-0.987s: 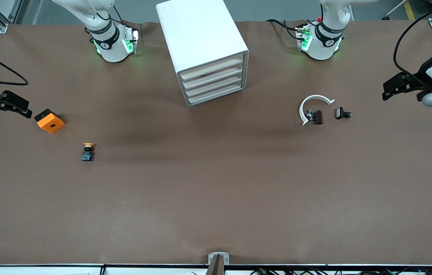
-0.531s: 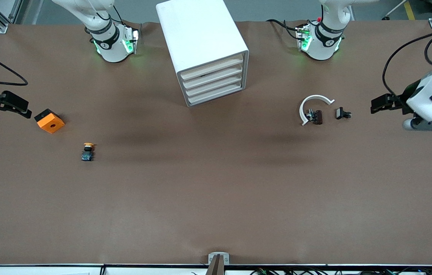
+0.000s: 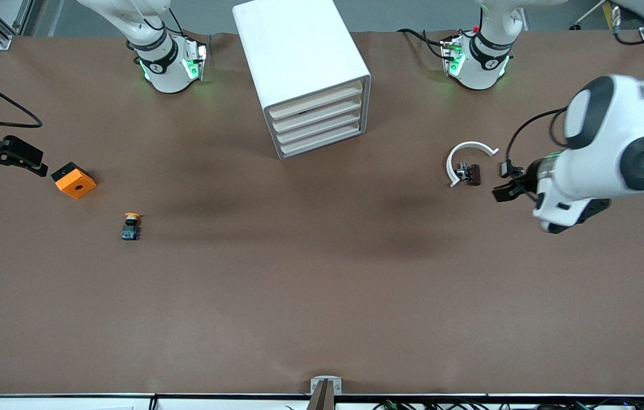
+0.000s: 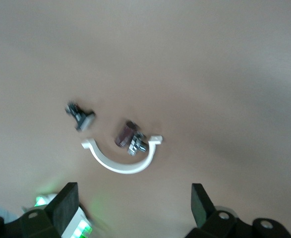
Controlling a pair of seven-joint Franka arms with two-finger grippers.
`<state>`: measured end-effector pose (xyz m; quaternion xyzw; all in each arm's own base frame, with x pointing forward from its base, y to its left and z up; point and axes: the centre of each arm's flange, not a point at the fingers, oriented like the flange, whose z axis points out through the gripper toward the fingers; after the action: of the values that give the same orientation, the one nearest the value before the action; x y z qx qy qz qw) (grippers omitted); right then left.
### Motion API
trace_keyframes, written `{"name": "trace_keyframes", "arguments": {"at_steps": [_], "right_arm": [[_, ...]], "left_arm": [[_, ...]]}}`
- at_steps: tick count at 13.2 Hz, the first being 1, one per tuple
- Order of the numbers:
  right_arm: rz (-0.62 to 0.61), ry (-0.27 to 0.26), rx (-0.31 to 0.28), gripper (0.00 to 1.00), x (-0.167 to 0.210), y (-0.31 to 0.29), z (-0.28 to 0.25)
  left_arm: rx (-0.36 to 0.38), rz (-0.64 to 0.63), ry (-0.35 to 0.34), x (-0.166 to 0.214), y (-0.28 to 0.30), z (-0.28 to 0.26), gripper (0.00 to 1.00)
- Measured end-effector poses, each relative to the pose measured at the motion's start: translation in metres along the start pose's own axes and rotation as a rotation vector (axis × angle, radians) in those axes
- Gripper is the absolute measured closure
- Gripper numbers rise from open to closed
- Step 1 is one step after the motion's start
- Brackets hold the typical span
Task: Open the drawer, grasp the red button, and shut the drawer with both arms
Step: 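Move the left gripper toward the front of the white drawer cabinet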
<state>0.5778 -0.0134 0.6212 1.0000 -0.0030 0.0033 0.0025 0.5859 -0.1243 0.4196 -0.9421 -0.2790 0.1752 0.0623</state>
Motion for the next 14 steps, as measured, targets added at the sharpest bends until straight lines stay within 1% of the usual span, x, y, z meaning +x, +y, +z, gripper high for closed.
{"name": "trace_keyframes", "arguments": {"at_steps": [2,4,5,6,7,9,11,13,14], "right_arm": [[0.0,-0.001,0.0,0.0,0.0,0.0,0.0],[-0.001,-0.001,0.0,0.0,0.0,0.0,0.0],[-0.001,-0.001,0.0,0.0,0.0,0.0,0.001],[-0.001,-0.001,0.0,0.0,0.0,0.0,0.001],[-0.001,-0.001,0.0,0.0,0.0,0.0,0.001],[-0.001,-0.001,0.0,0.0,0.0,0.0,0.001],[-0.001,-0.001,0.0,0.0,0.0,-0.001,0.001],[-0.001,-0.002,0.0,0.0,0.001,-0.001,0.001],[-0.001,-0.002,0.0,0.0,0.001,-0.001,0.001]], "left_arm": [[0.046,-0.168,-0.059,-0.018,0.042,0.038,0.0],[0.1,-0.28,-0.101,-0.038,0.08,0.076,0.0],[0.097,-0.34,-0.147,-0.048,0.098,0.094,0.0],[0.077,-0.41,-0.2,-0.052,0.114,0.11,0.0],[0.072,-0.468,-0.239,-0.053,0.124,0.124,0.0],[0.107,-0.562,-0.282,-0.063,0.144,0.152,0.0],[0.17,-0.646,-0.263,-0.088,0.168,0.172,0.0],[0.273,-0.684,-0.193,-0.123,0.181,0.184,0.0],[0.312,-0.689,-0.171,-0.139,0.185,0.187,0.0]]}}
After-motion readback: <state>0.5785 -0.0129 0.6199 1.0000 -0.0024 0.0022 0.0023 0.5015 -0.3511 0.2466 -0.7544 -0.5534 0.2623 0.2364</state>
